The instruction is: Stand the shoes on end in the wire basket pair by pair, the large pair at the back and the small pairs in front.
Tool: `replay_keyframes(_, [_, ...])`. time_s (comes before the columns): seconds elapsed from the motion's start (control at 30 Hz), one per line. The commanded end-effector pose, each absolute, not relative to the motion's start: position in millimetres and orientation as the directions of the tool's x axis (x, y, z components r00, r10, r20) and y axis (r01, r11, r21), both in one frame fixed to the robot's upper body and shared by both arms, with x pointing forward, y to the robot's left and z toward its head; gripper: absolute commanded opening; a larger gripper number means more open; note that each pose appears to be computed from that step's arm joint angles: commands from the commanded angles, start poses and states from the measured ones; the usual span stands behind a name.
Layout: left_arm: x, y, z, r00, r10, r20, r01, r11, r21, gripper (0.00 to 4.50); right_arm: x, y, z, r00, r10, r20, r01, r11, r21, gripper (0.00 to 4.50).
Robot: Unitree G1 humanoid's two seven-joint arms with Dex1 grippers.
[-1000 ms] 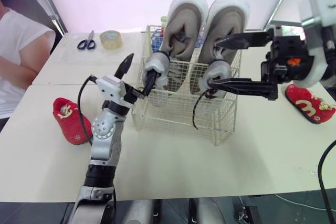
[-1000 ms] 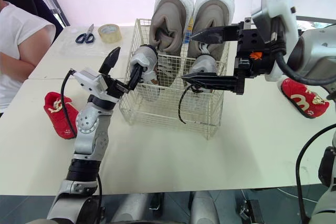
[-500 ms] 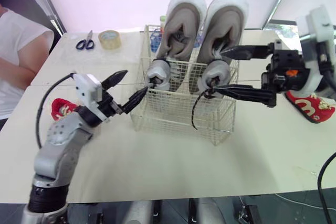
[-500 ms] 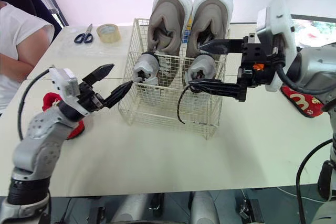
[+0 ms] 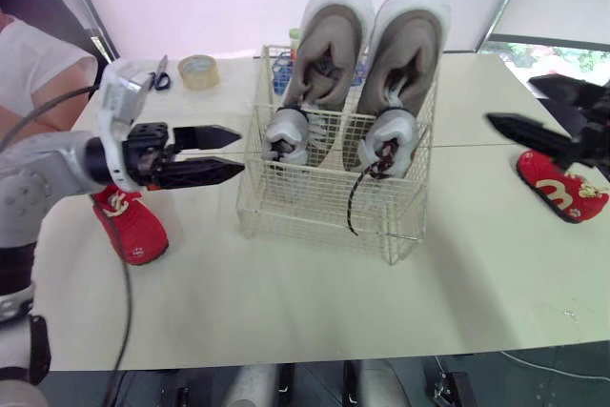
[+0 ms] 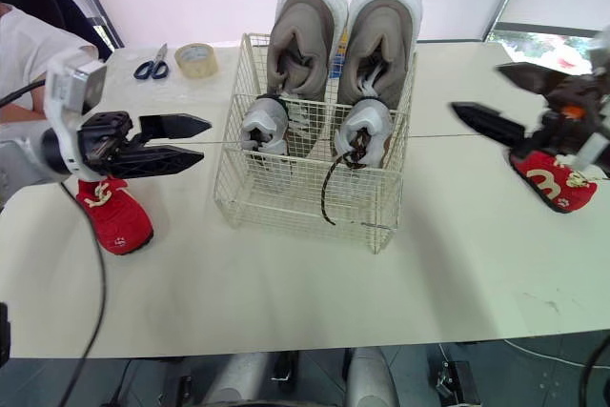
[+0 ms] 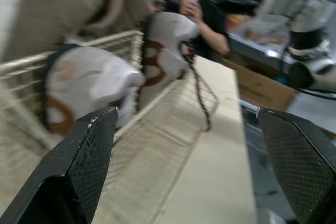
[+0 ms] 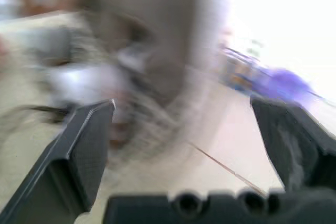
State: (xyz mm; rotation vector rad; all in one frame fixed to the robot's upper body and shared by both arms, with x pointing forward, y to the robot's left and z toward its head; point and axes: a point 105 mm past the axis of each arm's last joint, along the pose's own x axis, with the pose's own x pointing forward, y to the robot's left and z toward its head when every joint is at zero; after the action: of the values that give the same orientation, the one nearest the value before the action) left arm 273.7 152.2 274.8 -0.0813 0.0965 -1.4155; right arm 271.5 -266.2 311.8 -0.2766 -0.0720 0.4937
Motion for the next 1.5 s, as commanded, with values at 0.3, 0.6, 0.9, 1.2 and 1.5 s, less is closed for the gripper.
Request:
replay_keyframes(0.3, [258.3,115.5,276.1,-0.094,-0.994,-0.055,0.995,-0.093,-0.025,4.34,267.0,-432.3,239.4,0.974,-0.153,-0.165,0.104,0.956,-0.275,4.5])
replay_keyframes(0.6, [252.9,118.1,268.9,-0.027,-0.998,-0.056,0.999,-0.025,-0.029,4.34,283.7,-465.4,191.1,0.946,-0.183,-0.269,0.137,0.974,-0.18,4.5])
replay_keyframes(0.9, [249.1,121.3,269.6,0.055,-0.997,-0.052,0.998,0.057,-0.033,4.34,301.6,-466.4,166.8,0.948,-0.139,-0.286,0.134,0.99,-0.038,4.5])
replay_keyframes(1.2, [247.0,123.8,274.1,0.104,-0.993,-0.06,0.994,0.106,-0.03,4.34,316.4,-459.8,150.3,0.942,-0.153,-0.299,0.149,0.988,-0.035,4.5])
replay_keyframes(1.5, [244.2,121.5,277.7,0.129,-0.989,-0.076,0.991,0.131,-0.025,4.42,330.7,-445.1,140.5,0.945,-0.12,-0.303,0.12,0.993,-0.017,3.95])
